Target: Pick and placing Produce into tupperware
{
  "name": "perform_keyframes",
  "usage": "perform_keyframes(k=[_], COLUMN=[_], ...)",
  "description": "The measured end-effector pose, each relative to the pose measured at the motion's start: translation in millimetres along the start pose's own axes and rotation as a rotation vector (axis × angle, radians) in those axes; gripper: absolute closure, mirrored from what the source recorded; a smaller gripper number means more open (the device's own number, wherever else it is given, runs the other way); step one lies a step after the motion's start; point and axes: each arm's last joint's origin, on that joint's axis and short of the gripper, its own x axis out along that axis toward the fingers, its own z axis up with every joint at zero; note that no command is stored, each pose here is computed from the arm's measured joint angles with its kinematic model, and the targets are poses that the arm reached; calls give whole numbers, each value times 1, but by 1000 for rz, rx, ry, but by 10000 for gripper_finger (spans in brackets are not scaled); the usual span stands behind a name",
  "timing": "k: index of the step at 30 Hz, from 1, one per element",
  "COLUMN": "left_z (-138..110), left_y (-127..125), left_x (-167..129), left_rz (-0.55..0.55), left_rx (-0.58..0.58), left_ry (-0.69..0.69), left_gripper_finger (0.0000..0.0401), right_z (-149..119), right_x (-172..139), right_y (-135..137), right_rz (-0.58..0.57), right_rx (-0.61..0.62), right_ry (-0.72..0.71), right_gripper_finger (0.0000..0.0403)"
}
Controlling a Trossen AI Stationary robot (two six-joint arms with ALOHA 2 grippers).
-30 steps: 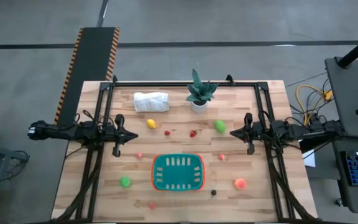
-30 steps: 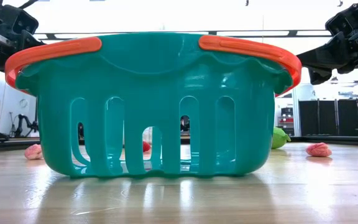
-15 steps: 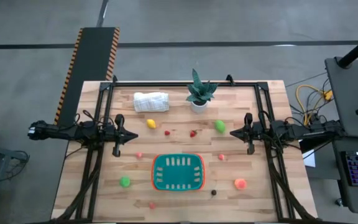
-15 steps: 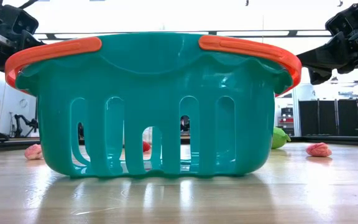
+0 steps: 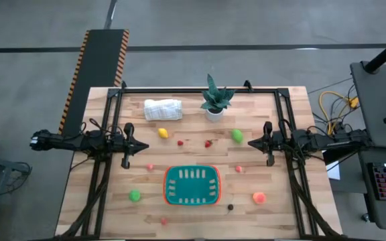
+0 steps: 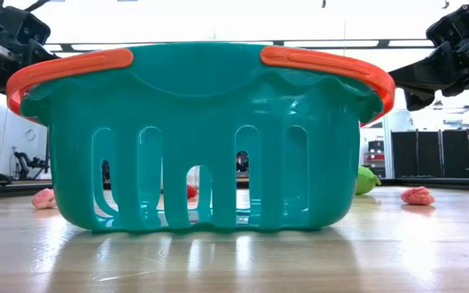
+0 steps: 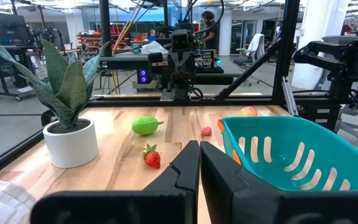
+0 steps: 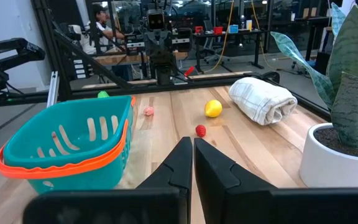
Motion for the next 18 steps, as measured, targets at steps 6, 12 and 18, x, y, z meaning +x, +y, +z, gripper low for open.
perform_keyframes(k=[6,12,18], left_z=[0,0,0], left_y=[0,0,0], left_x=[0,0,0], left_rz=[0,0,0], left_rx=[0,0,0], left_ry=[0,0,0], left_gripper_finger=[401,401,401], right_z=[0,1,1], right_x=[0,0,0], right_y=[0,0,0], right_rz=[0,0,1], right_rx=[0,1,56], right_ry=[0,-5,-10], right_gripper_finger=[394,394,394])
